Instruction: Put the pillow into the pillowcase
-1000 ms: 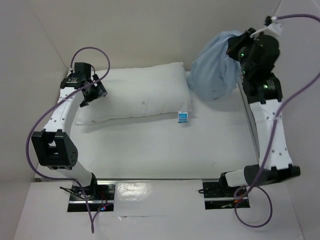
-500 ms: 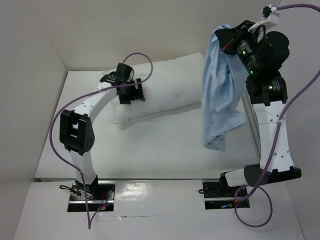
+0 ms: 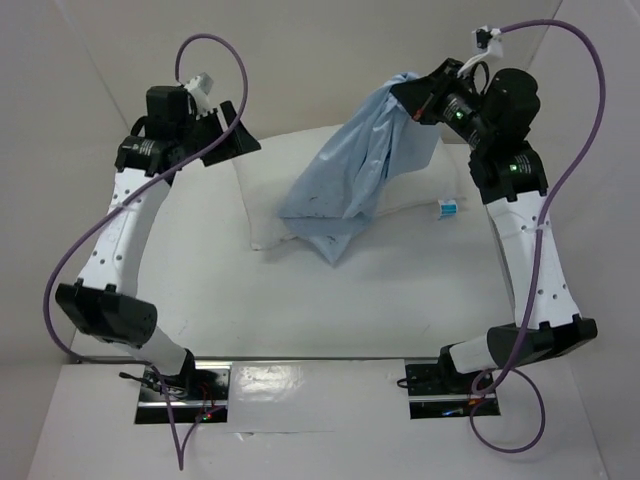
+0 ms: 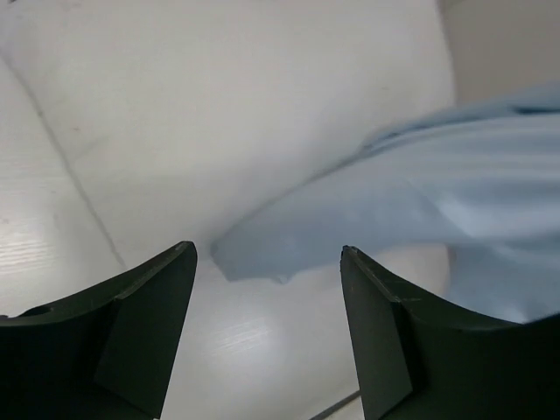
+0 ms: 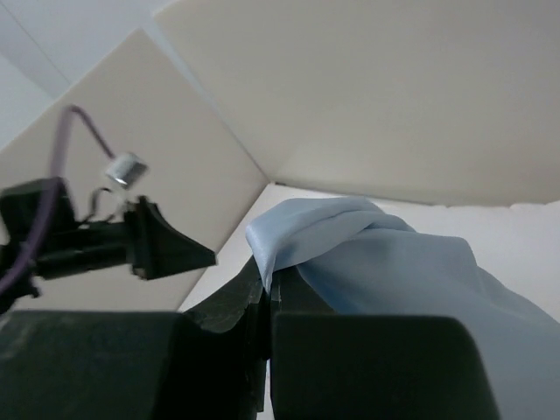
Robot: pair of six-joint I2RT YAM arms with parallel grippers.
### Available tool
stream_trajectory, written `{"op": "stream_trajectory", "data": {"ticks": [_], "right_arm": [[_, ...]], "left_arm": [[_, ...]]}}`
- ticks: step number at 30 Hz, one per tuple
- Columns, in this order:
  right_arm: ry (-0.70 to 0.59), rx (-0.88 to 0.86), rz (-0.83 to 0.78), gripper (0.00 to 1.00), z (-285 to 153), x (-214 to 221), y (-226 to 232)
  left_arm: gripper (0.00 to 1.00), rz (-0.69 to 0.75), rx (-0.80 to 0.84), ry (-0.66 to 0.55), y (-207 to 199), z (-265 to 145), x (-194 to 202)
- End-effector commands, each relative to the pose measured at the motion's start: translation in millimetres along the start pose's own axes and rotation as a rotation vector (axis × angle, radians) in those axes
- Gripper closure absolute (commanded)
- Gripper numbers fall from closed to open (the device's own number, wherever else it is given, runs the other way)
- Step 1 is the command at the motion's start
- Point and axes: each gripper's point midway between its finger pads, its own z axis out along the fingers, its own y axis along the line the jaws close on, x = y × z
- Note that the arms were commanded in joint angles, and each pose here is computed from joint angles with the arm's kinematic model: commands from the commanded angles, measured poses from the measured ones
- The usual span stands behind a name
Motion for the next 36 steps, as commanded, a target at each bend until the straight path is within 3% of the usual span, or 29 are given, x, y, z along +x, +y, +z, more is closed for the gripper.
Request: {"op": "stream_trajectory", "data": {"ticks": [1,5,12,13,14,15,16,17,20,23,29,36], "right_arm": [[0.004,-0.060,0.008,1.00,8.2,6.2,11.8],[0.061,0.041,-0.001,1.00,35.4,32.7,-29.3],[0.249,0.180,0.052,1.00,108.9,110.2,-119.8],[0.311,0.228,0.079,1.00,119.2,139.0,-144.4],[0.309,0.239,0.081,0.97,125.3,136.2,-153.0],[0.335,0.254,0.092,0.85,129.9,144.6,-160.3],[0.419,0.312,0.111,0.70,129.8,171.9,-188.8],[0.396,0.315,0.106,0.44,132.0,156.1,-190.4],[0.383,0.362,0.078,0.24,120.3,147.9,-197.2],[0.281,0.375,0.039,0.14,96.4,117.1,-187.5],[0.176,0.439,0.014,0.09,44.9,71.1,-182.6],[0.187,0.474,0.001,0.07,14.7,72.1,-189.3]], "left_arm": [[0.21,0.101,0.190,-0.016,-60.0,-39.0,3.7],[0.21,0.149,0.212,-0.005,-70.5,-44.6,10.7],[0.19,0.188,0.268,0.177,-90.7,-9.2,58.2],[0.18,0.193,0.264,0.206,-92.4,-1.7,68.9],[0.18,0.198,0.272,0.212,-95.9,-1.9,72.0],[0.14,0.195,0.256,0.243,-92.9,4.6,81.9],[0.14,0.205,0.268,0.267,-99.3,8.5,91.5],[0.13,0.210,0.272,0.286,-101.6,9.6,99.5],[0.13,0.247,0.273,0.324,-112.0,18.9,119.5],[0.17,0.265,0.262,0.365,-120.8,32.1,139.5],[0.22,0.277,0.312,0.439,-154.4,41.6,176.6],[0.06,0.207,0.341,0.487,-178.9,62.3,215.5]]}}
